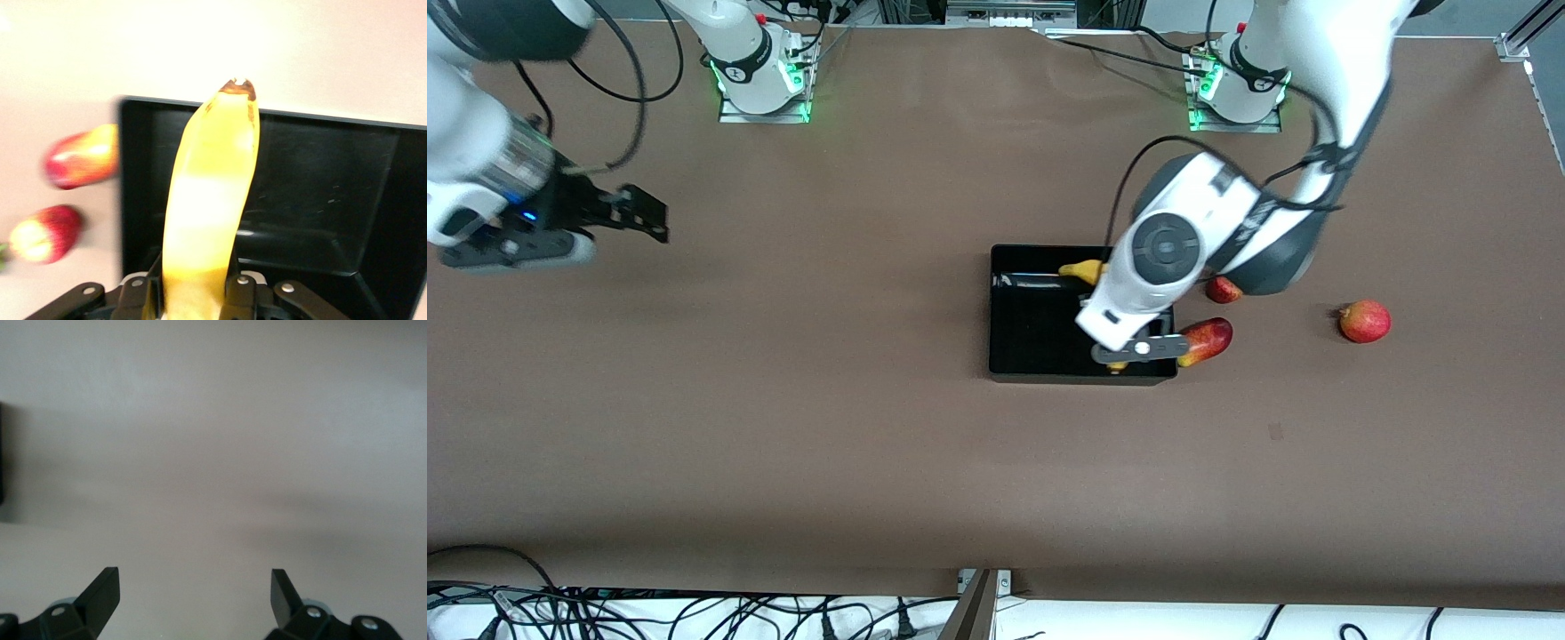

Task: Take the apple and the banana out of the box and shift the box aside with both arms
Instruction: 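Lift the banana out with the left gripper while the right gripper reaches the box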

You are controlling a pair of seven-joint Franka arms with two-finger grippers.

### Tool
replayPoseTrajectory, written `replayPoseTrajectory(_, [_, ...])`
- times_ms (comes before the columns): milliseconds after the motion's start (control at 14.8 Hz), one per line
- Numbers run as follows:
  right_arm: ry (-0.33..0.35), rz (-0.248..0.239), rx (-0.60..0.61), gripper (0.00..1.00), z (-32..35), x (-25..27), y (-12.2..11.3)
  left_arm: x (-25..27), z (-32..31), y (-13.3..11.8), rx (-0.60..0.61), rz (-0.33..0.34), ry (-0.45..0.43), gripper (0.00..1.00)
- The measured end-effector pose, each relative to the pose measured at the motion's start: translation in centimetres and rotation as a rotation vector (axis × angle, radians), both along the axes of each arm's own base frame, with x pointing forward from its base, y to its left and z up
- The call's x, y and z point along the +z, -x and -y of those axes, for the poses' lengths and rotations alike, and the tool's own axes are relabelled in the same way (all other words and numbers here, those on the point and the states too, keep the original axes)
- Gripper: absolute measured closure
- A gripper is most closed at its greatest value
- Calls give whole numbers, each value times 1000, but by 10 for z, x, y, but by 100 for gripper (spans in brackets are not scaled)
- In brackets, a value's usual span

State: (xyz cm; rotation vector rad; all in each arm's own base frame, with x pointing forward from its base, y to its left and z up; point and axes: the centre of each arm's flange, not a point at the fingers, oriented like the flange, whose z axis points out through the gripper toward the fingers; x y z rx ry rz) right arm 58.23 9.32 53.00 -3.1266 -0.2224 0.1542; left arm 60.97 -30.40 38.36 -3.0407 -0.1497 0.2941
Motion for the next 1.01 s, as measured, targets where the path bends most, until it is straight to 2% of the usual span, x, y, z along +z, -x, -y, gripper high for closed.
replayPoseTrajectory(135, [7,-67,34,0,-22,-52,-15,15,-46,-12,-54,-50,-10,66])
replayPoseTrajectory(202, [9,-84,56,0,-36,-67,-18,15,-76,-21,-101,-79,0,66])
replayPoseTrajectory(337, [10,-88,116,0,-74,-75,-13,7,-143,-39,-210,-121,47,66])
replayPoseTrajectory(472, [8,-71,133,0,-116,-78,-4,-5,-204,-50,-293,-150,90,66])
replayPoseTrajectory(742, [-52,-17,-9,0,-242,-133,18,-33,-265,-53,-447,-192,58,66])
replayPoseTrajectory(1011, [-100,34,-107,1,-356,-220,46,-98,-314,-49,-578,-135,132,66])
